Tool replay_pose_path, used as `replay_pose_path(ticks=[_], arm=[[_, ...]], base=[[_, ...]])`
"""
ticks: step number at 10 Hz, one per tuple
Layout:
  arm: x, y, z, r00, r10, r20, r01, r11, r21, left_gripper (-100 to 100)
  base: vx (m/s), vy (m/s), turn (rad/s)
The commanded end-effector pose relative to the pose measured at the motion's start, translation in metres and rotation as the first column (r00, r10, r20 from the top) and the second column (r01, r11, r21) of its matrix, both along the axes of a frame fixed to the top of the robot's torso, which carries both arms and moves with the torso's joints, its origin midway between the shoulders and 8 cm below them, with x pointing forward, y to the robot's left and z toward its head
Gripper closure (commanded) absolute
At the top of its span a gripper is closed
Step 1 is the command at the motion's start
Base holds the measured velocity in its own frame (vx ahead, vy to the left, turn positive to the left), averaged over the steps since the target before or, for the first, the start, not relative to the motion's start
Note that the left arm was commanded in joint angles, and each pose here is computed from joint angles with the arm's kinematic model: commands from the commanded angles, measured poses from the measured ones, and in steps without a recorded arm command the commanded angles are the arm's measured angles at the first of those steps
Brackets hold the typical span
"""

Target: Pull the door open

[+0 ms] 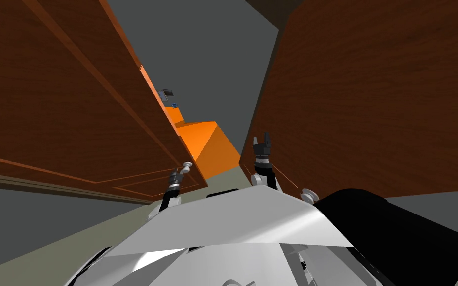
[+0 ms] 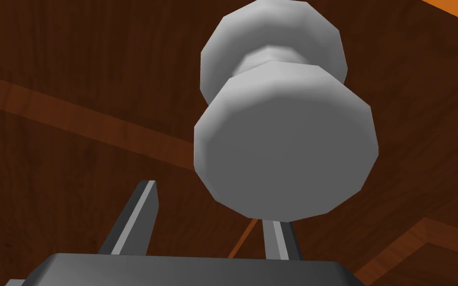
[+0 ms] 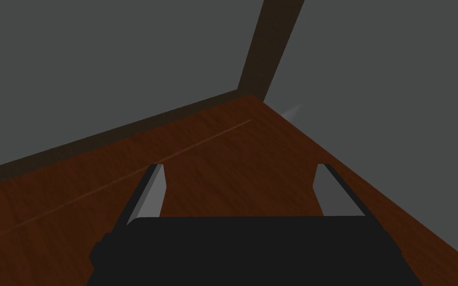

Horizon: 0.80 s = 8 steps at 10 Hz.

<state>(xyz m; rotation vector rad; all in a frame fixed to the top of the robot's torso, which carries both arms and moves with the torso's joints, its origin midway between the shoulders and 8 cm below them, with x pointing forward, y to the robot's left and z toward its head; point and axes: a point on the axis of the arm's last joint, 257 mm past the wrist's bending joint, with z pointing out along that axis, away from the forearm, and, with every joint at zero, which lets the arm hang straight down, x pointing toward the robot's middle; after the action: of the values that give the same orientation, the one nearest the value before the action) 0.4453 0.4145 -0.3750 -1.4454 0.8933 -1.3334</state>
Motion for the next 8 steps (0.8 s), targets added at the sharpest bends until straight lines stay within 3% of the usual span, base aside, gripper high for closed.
replay_pose_path(ticks=[1,3,4,7,8], arm=[[-0.0012,-0.0164,-0.0077,0.9999,-0.014,-0.002,0.014,0.9973,-0.072,-100],[-0.0009,-0.0176,-0.0078,0.9999,-0.012,0.005,0.012,0.9936,-0.113,-100],[-0.0005,-0.0189,-0.0079,0.9999,-0.008,0.013,0.010,0.9874,-0.158,-100],[-0.0005,-0.0189,-0.0079,0.9999,-0.008,0.013,0.010,0.9874,-0.158,-100],[-0.0002,-0.0203,-0.0080,0.9998,-0.005,0.022,0.009,0.9785,-0.206,-100]], base=[[-0.077,0.028,-0.013],[-0.069,0.022,-0.022],[-0.056,0.012,-0.062],[-0.008,0.004,0.003],[-0.024,0.007,-0.063]])
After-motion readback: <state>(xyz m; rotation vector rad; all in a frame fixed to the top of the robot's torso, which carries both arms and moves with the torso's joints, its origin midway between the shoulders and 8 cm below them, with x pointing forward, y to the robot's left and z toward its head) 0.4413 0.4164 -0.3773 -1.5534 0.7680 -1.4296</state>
